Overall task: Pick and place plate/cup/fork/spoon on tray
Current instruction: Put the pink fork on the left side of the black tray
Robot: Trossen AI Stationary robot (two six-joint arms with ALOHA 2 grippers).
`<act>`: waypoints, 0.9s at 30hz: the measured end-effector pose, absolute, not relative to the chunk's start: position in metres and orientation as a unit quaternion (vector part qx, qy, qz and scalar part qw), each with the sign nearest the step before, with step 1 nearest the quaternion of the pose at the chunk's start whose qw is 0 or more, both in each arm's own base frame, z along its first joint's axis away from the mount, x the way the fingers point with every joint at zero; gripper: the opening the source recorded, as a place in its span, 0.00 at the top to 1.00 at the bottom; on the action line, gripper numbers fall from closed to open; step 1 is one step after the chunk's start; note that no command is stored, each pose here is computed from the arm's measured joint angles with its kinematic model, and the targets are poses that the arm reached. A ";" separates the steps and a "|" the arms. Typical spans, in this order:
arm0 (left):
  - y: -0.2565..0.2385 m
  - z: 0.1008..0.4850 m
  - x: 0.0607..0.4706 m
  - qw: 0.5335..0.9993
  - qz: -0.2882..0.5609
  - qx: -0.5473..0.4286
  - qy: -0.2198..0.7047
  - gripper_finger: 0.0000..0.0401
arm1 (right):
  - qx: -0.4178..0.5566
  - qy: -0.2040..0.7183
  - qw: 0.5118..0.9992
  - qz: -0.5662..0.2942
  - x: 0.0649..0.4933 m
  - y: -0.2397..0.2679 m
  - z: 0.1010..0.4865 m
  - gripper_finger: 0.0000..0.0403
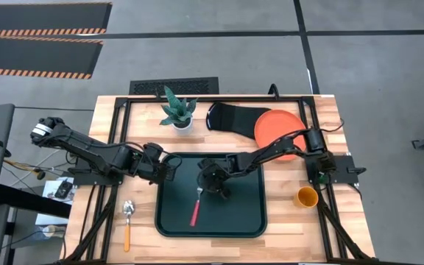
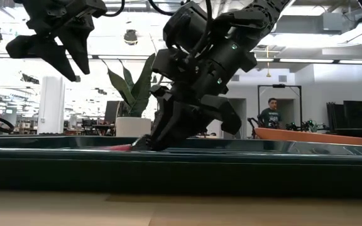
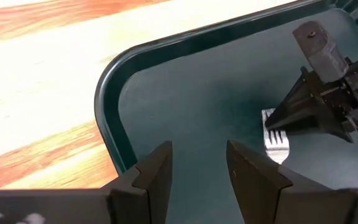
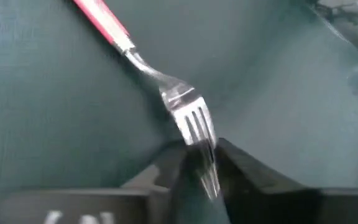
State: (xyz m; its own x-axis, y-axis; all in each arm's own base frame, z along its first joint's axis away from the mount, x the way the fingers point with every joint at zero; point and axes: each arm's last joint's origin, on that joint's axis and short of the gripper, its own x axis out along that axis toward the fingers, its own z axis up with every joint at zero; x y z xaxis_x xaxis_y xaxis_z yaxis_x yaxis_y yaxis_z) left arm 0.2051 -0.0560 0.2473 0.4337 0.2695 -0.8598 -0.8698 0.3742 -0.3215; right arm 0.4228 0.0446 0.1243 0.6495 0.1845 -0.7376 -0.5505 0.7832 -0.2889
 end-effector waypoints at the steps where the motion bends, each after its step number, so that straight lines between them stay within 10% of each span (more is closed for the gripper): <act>1: -0.056 0.247 0.205 0.743 0.384 -0.407 0.369 0.66 | -0.253 0.364 0.871 0.211 0.422 0.045 0.124 0.79; 6: -0.056 0.247 0.205 0.743 0.384 -0.406 0.368 0.66 | -0.257 0.373 0.866 0.211 0.420 0.047 0.126 0.97; 27: -0.053 0.252 0.198 0.747 0.385 -0.396 0.370 0.66 | -0.261 0.471 0.768 0.346 0.471 0.042 0.228 0.99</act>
State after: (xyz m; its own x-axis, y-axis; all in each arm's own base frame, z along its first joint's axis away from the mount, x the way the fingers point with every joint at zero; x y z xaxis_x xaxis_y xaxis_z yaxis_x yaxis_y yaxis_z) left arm 0.1979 -0.0533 0.2516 0.4302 0.2827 -0.8573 -0.8681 0.3900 -0.3070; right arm 0.4709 0.0420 0.2277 0.3170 0.2854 -0.9045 -0.7774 0.6244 -0.0755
